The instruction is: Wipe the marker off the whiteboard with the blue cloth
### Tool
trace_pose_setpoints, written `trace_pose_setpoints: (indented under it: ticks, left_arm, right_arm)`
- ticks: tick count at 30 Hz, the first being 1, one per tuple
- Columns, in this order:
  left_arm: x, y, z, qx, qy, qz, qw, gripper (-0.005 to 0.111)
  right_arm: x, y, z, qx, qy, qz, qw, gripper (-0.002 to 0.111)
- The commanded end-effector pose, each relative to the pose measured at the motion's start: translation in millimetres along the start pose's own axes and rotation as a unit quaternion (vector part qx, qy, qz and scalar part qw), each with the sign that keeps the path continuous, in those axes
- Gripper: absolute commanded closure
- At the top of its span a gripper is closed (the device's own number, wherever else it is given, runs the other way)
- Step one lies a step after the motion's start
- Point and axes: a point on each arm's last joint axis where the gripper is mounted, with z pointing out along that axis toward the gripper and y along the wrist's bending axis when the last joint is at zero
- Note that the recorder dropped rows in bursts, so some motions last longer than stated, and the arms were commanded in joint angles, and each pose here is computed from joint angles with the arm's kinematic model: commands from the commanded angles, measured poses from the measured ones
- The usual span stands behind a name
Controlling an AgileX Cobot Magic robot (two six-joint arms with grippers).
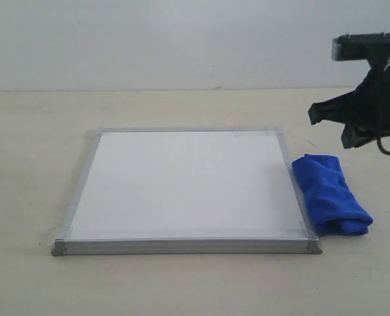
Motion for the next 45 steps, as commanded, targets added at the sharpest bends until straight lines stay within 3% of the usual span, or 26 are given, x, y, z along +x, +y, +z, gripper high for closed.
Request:
trace_pose_setpoints:
  ticks: [1,9,15,29,33,40,42,45]
  left_arm:
    - [0.8,0.1,0.1,0.000,-0.001,-0.001,1.000,0.102]
    - [0.8,0.1,0.1,0.000,-0.001,-0.001,1.000,0.102]
    - [0.8,0.1,0.1,0.000,-0.001,-0.001,1.000,0.102]
    - [0.8,0.1,0.1,0.000,-0.001,-0.001,1.000,0.102]
    - [0.8,0.1,0.1,0.000,-0.001,-0.001,1.000,0.102]
    - [0.8,0.1,0.1,0.000,-0.001,-0.001,1.000,0.102]
    - [0.8,0.1,0.1,0.000,-0.001,-0.001,1.000,0.102]
    - [0.8,0.1,0.1,0.000,-0.001,-0.001,1.000,0.102]
  right_arm:
    - [17.2,-6.2,-55.7,0.005,-0.017,-0.017,1.000,0.108]
    - [105.4,-12.5,-114.6,-0.023,-0.189,-0.003,0.982,0.108]
    - [151.0,-16.1,-145.3,-0.036,-0.260,0.002,0.965,0.108]
    - [190.1,-20.2,-188.8,-0.046,-0.379,0.002,0.924,0.108]
    - [198.9,-21.5,-199.8,-0.048,-0.432,0.001,0.900,0.108]
    - [217.2,-23.3,-170.5,-0.046,-0.603,-0.014,0.796,0.108]
    - [221.3,-24.2,-149.9,-0.034,-0.614,-0.019,0.789,0.108]
    - [229.2,-26.9,-116.1,-0.018,-0.600,-0.007,0.800,0.108]
